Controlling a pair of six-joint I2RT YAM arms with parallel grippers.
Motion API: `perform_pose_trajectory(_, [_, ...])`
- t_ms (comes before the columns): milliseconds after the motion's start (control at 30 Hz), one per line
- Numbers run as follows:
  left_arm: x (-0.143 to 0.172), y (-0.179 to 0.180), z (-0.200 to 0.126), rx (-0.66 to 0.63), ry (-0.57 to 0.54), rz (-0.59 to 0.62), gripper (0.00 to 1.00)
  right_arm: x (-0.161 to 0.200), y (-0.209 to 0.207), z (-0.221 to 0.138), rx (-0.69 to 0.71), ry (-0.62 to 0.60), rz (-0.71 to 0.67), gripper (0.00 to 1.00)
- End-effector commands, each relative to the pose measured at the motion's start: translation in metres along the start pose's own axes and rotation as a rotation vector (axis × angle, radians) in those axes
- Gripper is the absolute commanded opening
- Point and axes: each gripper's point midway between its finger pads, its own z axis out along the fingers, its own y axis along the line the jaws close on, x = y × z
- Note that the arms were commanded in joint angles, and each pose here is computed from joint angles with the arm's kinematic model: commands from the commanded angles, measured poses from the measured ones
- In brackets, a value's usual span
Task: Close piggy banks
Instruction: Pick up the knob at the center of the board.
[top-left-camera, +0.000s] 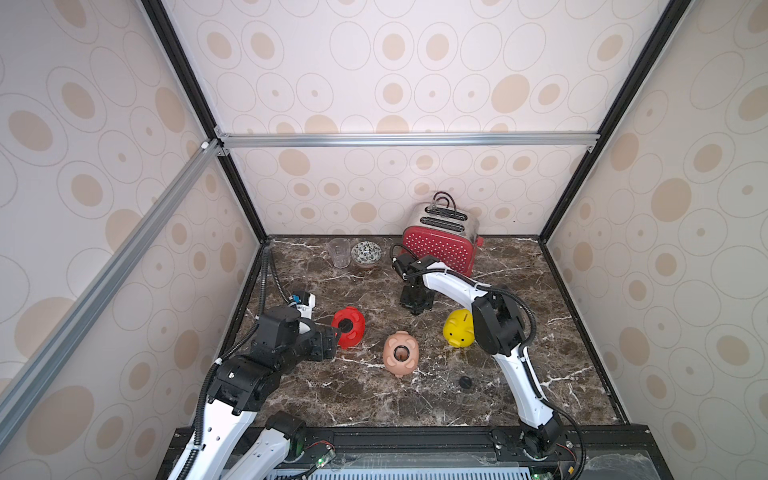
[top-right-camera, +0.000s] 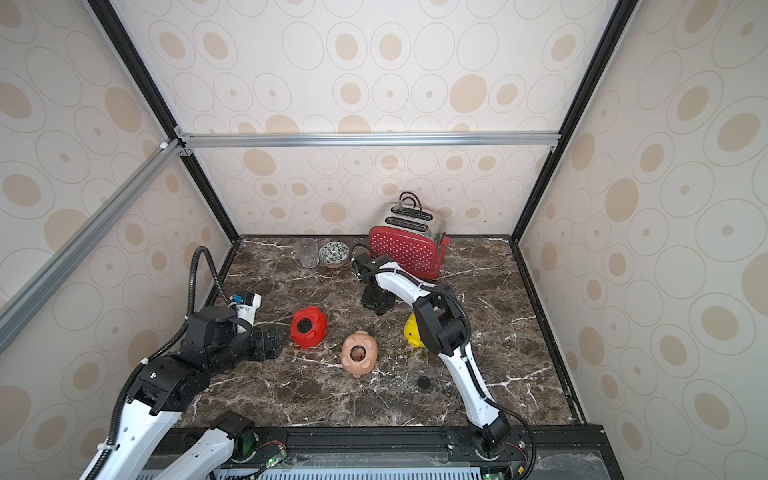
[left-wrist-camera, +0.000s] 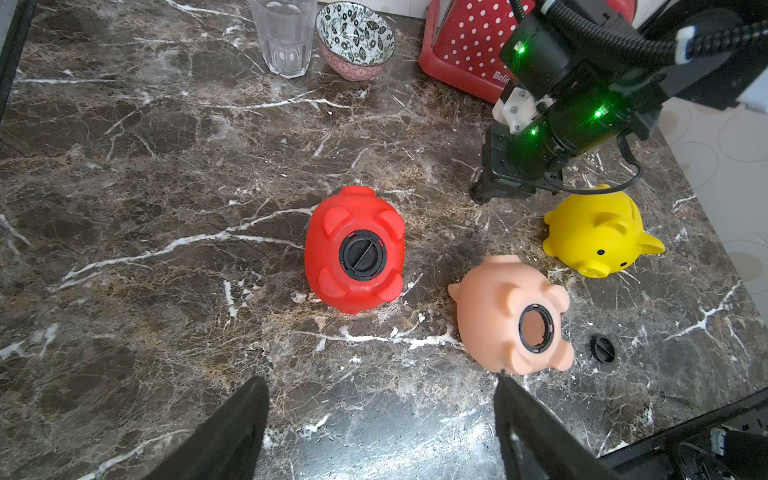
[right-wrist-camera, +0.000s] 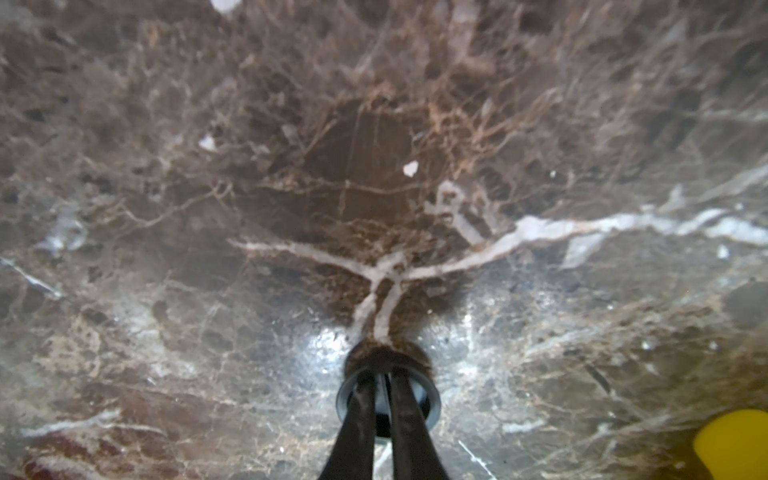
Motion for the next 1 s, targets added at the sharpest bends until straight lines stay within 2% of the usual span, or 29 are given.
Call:
perform_pose_trajectory(0, [-0.003, 0.002, -0.002, -0.008, -0.014, 0.018, 0.85, 0.016, -0.015, 0.021, 0.076, 0.049, -0.012, 0.12])
perform_pose_trajectory(267, [-0.003, 0.002, -0.002, -0.010, -0.012, 0.019, 0.85, 0.015, -0.013, 0.023, 0.059, 0.053, -0.036, 0.00])
perform_pose_trajectory(733, [-0.004, 0.004, -0.004, -0.019, -0.025, 0.014, 0.85, 0.000, -0.009, 0.003, 0.000, 0.013, -0.226, 0.00])
perform_pose_trajectory(967, [-0.004, 0.003, -0.005, -0.010, -0.030, 0.014, 0.85, -0.005, -0.004, -0.028, -0.045, -0.033, -0.344, 0.00])
